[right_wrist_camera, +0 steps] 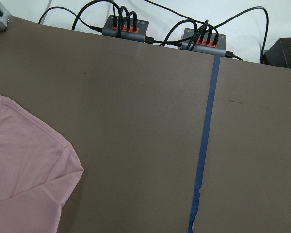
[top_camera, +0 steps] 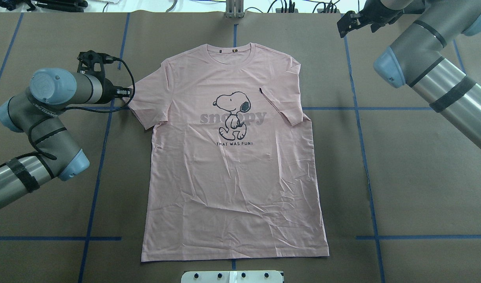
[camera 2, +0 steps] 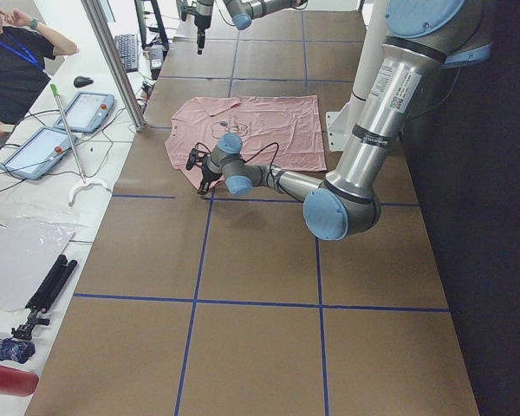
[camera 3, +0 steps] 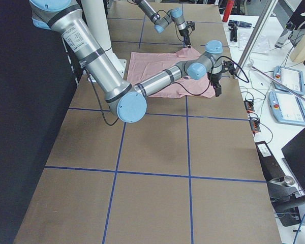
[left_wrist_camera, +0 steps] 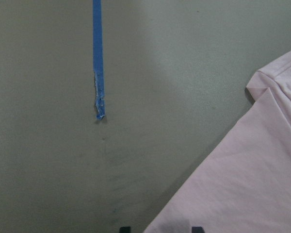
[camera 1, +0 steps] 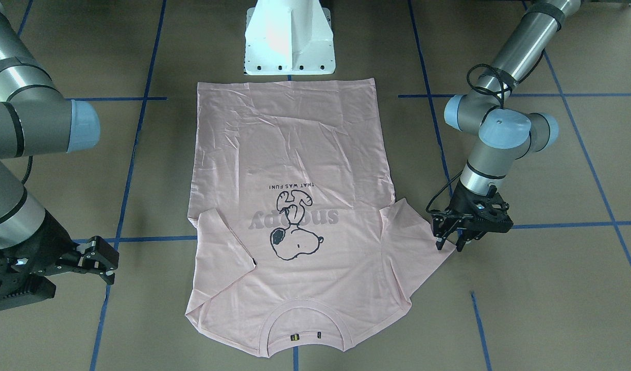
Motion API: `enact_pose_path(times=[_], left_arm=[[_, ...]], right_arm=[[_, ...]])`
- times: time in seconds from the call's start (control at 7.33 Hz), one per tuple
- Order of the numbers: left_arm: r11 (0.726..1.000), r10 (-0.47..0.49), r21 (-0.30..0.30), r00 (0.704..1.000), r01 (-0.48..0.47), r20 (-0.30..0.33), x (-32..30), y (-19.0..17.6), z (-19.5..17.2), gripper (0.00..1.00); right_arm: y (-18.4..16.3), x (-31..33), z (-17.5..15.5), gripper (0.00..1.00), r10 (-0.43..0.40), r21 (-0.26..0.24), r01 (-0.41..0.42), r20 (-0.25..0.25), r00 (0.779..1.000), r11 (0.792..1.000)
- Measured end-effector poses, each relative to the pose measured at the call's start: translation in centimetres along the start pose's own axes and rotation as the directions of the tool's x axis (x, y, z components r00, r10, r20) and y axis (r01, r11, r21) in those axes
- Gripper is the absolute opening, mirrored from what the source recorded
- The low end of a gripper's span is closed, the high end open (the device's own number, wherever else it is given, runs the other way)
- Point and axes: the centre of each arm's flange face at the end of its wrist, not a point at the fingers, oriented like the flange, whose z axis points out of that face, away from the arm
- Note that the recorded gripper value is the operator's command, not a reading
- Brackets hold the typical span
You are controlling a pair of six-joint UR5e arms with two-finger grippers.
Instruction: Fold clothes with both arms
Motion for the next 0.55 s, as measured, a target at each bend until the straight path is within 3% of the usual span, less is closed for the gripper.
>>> enact_pose_path(times=[0.27, 0.55], left_arm=[[1.000, 0.002, -0.001, 1.000, -0.002, -0.002, 0.19, 0.10, 0.02, 0.00], [1.000, 0.004, 0.001, 1.000, -0.004, -0.008, 0.50, 0.07, -0.14, 0.00]], right_arm=[[0.02, 0.04, 0.04, 1.00, 0.000, -0.001, 0.000, -0.001, 1.000, 1.000], [0.02, 0.04, 0.04, 1.00, 0.000, -0.001, 0.000, -0.001, 1.000, 1.000]])
